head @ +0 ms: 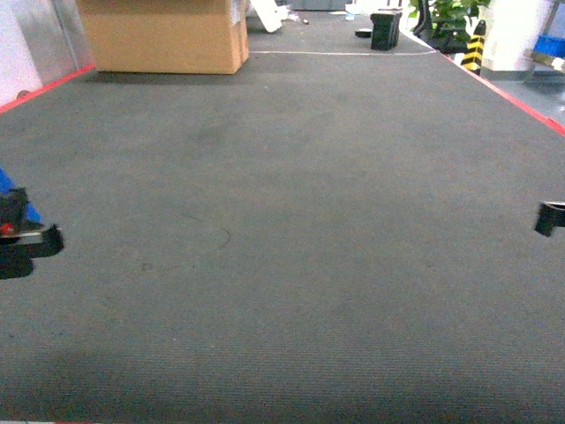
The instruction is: Sort blue parts and orange caps into right shelf containers
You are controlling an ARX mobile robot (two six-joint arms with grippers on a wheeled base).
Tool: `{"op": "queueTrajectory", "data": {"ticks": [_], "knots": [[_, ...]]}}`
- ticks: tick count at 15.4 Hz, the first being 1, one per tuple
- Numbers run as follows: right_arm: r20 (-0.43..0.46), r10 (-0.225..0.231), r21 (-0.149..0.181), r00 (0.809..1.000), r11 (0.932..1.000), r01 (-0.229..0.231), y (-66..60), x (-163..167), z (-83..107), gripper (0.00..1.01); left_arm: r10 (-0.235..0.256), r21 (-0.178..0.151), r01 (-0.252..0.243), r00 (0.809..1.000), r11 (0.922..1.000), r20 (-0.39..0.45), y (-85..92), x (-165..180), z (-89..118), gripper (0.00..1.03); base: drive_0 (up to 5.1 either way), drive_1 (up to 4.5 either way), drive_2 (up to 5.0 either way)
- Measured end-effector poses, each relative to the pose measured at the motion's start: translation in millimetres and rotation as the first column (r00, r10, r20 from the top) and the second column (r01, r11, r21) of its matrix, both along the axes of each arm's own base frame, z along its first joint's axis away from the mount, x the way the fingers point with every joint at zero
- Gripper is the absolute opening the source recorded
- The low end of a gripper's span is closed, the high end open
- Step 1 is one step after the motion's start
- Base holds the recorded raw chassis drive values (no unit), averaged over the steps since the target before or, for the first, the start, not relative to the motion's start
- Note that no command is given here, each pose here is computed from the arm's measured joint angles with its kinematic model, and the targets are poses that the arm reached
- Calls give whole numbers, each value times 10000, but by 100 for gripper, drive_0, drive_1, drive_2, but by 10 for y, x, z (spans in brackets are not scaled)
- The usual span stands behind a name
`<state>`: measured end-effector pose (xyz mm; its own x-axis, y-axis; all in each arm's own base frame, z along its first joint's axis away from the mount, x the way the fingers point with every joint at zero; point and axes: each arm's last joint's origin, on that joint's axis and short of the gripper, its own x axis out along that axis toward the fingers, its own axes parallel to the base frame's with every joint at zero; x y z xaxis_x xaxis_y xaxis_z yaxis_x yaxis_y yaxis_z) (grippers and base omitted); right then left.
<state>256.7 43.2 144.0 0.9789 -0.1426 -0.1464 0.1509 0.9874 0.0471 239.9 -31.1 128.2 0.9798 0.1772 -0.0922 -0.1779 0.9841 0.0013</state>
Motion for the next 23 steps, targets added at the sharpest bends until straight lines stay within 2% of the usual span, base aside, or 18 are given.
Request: {"op": "queueTrajectory", "data": {"ticks": [1,3,4,5,6,7,8,9,10,11,12,13,14,15,16,18,23], "knots": [[59,-130,-174,9999,9998,131,-30,-196,109,44,29,50,-30,9993,10000,375,24,-189,142,42,0,0,0],[907,-575,-68,9942,9983,584,-120,-672,419,44,499,-63,-495,9916,9988,1193,131,-611,430,42,0,0,0],[1310,-759,-25,9885,9970,769,-148,-860,518,44,530,-66,-526,9861,9986,1573,157,-753,561,42,0,0,0],[1807,-1060,65,9778,9943,1065,-184,-1039,627,44,417,-78,-409,9763,9991,2124,184,-913,703,42,0,0,0],[2196,-1406,233,9654,9900,1388,-222,-1147,704,44,-68,-332,152,9702,9993,2422,193,-1033,779,42,0,0,0],[2664,-1729,472,9482,9849,1663,-247,-1217,771,44,-222,-516,377,9618,9980,2729,185,-1088,820,42,0,0,0],[2838,-1824,567,9414,9832,1734,-253,-1233,801,44,-288,-616,494,9537,9969,2995,166,-1102,882,42,0,0,0],[2660,-1803,482,9470,9836,1737,-249,-1219,780,44,-308,-614,505,9573,9968,2876,164,-1093,871,42,0,0,0],[2583,-1789,441,9494,9839,1734,-247,-1212,770,44,-415,-505,553,9693,9972,2424,170,-1082,852,42,0,0,0],[1713,-527,-252,9838,9980,578,-293,-1235,737,44,-1349,-88,1372,9821,9905,1316,201,-1115,823,42,0,0,0],[1478,662,-431,9868,9972,-605,-320,-1276,685,44,-1695,-36,1704,9816,9854,880,236,-1146,754,42,0,0,0],[1451,1302,-466,9808,9911,-1247,-318,-1301,623,44,-1767,-16,1776,9802,9841,892,303,-1167,712,42,0,0,0],[1348,1581,-497,9782,9870,-1527,-333,-1320,565,44,-1565,-19,1573,9836,9876,896,322,-1183,682,42,0,0,0],[1267,1635,-521,9784,9861,-1580,-394,-1333,517,44,-1659,-7,1667,9816,9860,944,317,-1200,658,42,0,0,0],[1258,1236,-535,9843,9916,-1177,-447,-1348,484,44,-1779,-6,1787,9799,9839,905,309,-1214,622,42,0,0,0],[1407,1488,-585,9788,9882,-1418,-435,-1380,463,44,-1791,-13,1798,9804,9837,822,308,-1235,566,42,0,0,0],[1345,1497,-587,9795,9880,-1429,-432,-1443,348,44,-1780,5,1787,9799,9839,900,309,-1294,490,42,0,0,0]]}}
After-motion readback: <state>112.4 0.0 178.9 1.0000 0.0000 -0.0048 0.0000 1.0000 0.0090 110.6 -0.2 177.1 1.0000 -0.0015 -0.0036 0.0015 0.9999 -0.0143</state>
